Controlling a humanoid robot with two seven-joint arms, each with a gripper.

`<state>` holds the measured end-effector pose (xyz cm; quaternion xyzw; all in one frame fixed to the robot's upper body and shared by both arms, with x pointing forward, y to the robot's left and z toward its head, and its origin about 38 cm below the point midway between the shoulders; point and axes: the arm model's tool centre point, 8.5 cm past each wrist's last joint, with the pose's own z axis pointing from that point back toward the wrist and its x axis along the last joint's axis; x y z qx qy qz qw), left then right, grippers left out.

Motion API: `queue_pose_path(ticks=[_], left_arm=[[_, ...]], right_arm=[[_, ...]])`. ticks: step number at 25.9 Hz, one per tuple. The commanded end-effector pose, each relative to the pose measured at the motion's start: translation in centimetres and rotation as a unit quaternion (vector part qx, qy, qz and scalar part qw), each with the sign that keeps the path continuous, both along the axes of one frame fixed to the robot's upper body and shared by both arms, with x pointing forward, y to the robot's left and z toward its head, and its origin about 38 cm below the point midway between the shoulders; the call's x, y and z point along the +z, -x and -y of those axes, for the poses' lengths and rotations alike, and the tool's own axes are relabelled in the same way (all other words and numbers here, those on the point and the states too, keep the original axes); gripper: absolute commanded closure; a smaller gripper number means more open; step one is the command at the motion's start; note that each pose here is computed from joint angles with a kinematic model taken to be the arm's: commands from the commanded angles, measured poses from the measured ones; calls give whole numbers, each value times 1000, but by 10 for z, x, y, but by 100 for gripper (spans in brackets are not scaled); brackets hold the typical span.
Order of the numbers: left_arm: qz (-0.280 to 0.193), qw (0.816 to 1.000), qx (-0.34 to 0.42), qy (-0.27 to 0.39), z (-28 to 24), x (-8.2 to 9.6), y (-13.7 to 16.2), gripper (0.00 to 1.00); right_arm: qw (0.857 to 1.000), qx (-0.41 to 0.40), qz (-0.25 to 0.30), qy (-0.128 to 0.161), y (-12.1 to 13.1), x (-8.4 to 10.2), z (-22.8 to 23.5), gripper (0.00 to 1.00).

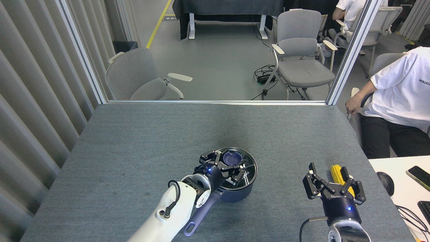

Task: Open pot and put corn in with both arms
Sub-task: 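Reach the left gripper to the glass lid knob and grasp it, then lift the glass lid off the saucepan with the left gripper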

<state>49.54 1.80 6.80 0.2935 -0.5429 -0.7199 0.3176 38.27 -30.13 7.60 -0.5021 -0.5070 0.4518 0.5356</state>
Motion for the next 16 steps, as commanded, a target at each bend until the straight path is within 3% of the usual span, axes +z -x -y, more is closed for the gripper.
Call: queue_pose_path(ticks=[1, 5, 11, 13, 16], left_arm=[[7, 1000, -6, 8, 2, 5, 2, 53], [33, 999, -1, 11, -14, 22, -4, 53], [92, 993, 70, -13, -119, 58, -34, 56], [97, 989, 108, -40, -174, 60, -39, 56], [72, 981, 164, -80, -249, 28, -21, 56]], right_arm=[[1000, 1, 0, 0, 0, 0, 0, 0], [1000, 0, 0, 1, 0, 0, 1, 0], [1000, 0, -1, 5, 0, 0, 3, 0], [1000, 0, -1, 6, 0, 1, 4, 0], [1000, -1, -2, 7, 0, 0, 5, 0]])
